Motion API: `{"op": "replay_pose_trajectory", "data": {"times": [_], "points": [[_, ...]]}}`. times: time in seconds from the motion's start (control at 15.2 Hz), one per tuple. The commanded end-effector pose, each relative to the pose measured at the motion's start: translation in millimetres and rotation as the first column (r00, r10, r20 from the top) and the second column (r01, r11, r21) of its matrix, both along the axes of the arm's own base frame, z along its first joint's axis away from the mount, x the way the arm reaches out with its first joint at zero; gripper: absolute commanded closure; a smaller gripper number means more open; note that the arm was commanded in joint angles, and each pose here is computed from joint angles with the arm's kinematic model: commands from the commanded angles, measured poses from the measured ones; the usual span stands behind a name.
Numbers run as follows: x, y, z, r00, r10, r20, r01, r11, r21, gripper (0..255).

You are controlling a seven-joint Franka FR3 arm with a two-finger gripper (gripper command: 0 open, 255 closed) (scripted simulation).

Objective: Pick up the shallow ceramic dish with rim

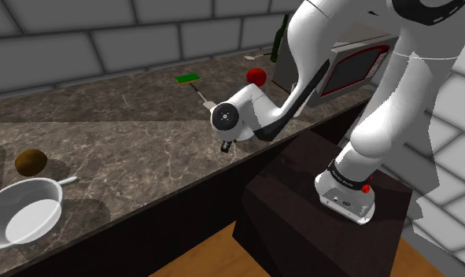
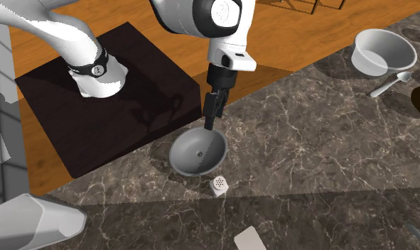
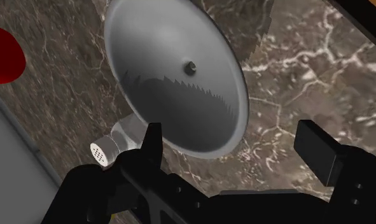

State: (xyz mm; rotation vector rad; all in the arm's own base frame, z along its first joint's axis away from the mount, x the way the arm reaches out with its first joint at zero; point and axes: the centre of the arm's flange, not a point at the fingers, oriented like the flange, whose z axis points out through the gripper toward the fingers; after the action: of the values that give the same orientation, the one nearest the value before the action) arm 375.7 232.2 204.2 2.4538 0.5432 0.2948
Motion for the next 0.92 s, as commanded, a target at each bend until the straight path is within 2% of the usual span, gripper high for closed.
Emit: {"op": "replay_pose_trajectory", "data": {"times": [0.0,0.26,0.33,0.86], "points": [[0,1,-11,1.000,0.001,0.002,-0.001,1.000,-0.001,0],[0,1,-25,1.000,0.001,0.002,-0.001,1.000,-0.001,0],[0,1,-25,1.000,0.001,0.002,-0.001,1.000,-0.001,255],[0,1,-25,1.000,0.001,0.002,-0.001,1.000,-0.001,255]]}}
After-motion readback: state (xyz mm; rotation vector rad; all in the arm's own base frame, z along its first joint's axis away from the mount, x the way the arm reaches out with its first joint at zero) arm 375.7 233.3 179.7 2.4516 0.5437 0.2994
